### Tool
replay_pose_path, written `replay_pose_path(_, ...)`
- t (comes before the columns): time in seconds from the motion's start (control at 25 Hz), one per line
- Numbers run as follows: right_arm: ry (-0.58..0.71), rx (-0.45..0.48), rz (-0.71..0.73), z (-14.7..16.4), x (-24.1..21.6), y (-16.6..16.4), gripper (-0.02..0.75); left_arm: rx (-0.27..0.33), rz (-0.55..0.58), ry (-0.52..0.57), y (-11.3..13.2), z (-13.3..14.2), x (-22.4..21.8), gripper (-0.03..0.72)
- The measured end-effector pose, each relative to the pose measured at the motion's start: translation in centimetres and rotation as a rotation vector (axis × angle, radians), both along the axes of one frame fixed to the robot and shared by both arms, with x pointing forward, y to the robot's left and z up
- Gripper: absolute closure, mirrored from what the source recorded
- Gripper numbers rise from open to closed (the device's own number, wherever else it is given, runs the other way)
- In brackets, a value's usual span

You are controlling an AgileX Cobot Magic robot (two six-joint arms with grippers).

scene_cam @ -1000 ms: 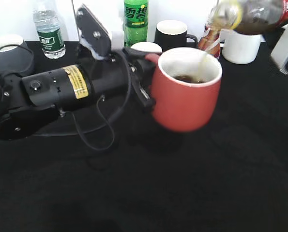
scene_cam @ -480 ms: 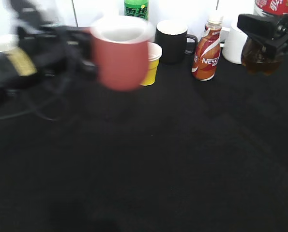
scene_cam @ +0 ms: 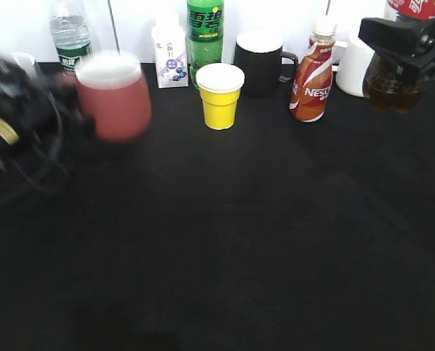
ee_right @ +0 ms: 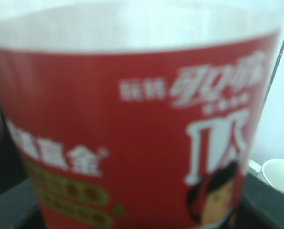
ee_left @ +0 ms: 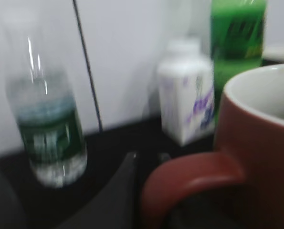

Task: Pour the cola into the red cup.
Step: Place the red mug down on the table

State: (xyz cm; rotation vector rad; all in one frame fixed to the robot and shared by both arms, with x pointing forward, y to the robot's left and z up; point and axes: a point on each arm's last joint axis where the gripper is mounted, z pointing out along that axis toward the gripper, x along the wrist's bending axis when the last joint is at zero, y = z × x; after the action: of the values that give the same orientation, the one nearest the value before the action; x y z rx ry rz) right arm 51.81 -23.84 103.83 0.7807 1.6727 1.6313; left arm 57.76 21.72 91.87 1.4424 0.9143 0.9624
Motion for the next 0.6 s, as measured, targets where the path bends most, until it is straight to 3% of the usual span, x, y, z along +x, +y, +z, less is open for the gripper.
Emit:
replay_pose_path(0.12, 0.0, 0.001, 0.0, 0.0, 0.0, 0.0, 0.237, 0.017, 0.004, 0.053, -0.4, -3.3, 2.0, 0.615)
replay_pose_path(0.32, 0.0, 0.001, 0.0, 0.0, 0.0, 0.0, 0.237, -0.009, 0.002, 0.011, -0.7, -4.6, 3.6, 0.613)
replay_pose_path(0.52, 0.0, 0.002, 0.001, 0.0, 0.0, 0.0, 0.237, -0.023, 0.017, 0.034, -0.3, -5.2, 2.3, 0.442)
replay_pose_path(0.6, 0.0, 0.003, 0.001, 0.0, 0.0, 0.0, 0.237, -0.027, 0.028, 0.055, 0.1, -5.0, 0.8, 0.428)
